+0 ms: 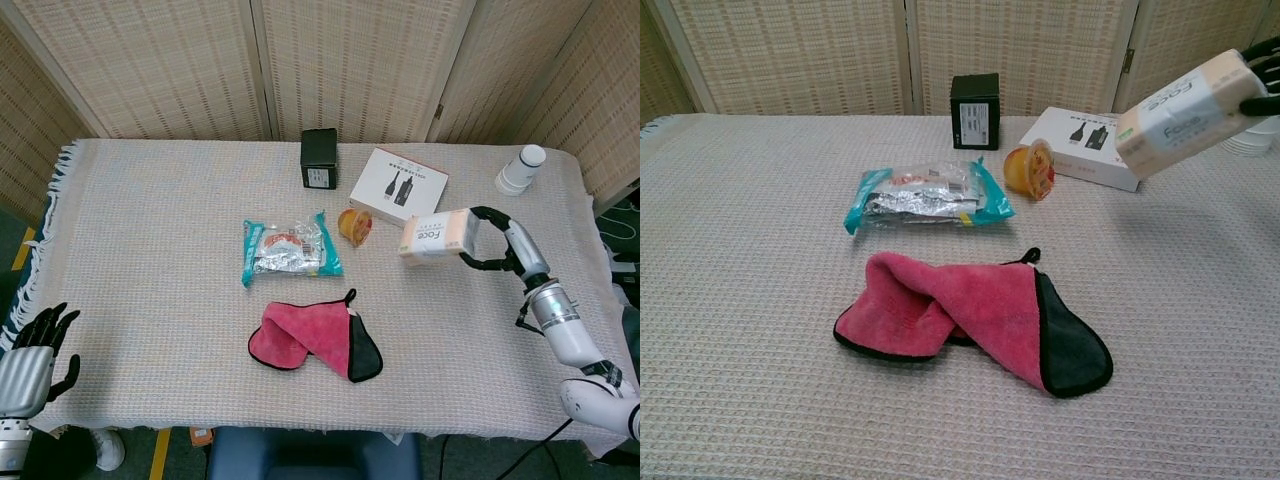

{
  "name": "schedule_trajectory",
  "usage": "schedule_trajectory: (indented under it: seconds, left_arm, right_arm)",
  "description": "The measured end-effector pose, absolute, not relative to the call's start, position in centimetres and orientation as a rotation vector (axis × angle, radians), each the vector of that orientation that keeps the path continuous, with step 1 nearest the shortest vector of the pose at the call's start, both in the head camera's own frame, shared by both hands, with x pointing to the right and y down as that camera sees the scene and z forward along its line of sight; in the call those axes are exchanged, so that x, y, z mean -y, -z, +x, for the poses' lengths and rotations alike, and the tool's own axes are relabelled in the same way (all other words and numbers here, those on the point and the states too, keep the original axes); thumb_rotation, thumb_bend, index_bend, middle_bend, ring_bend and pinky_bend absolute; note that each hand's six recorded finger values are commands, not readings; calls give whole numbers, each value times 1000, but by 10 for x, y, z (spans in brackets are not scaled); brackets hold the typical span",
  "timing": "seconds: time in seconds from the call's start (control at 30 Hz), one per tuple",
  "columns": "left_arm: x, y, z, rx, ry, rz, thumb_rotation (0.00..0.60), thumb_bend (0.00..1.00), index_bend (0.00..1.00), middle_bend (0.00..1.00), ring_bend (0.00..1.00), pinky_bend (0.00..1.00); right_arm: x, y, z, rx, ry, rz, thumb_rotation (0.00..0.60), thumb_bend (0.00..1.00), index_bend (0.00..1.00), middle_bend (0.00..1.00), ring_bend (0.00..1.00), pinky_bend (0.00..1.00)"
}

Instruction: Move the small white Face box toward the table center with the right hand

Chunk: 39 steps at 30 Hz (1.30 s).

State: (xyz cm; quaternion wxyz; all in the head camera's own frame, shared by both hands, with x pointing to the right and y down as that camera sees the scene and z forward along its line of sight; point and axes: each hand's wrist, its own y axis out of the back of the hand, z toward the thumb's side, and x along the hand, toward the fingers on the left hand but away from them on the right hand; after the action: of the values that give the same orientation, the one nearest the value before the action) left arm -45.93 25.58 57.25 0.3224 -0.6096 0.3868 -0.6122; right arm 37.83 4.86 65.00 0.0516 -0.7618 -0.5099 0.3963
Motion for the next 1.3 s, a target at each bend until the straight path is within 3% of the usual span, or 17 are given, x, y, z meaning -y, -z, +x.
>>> schedule_trajectory:
  seconds: [0.5, 1.1, 1.3]
  left_arm:
    - [-256, -576, -461, -1010, 1621, -1603, 600, 513, 120, 0, 0, 127]
    - [-256, -576, -459, -1001, 1617, -1606, 600, 512, 120, 0, 0, 127]
    - [-257, -576, -458, -1000, 1615, -1605, 600, 513, 120, 0, 0, 127]
  right_arm:
    - [-78, -721, 381, 1510, -1151, -2505, 600, 563, 486, 474, 240, 0]
    - [-89, -739, 383, 1245, -1352, -2439, 600, 560, 457, 474, 234, 0]
    - [-89, -738, 386, 1152, -1442, -2364, 600, 405, 366, 441, 178, 0]
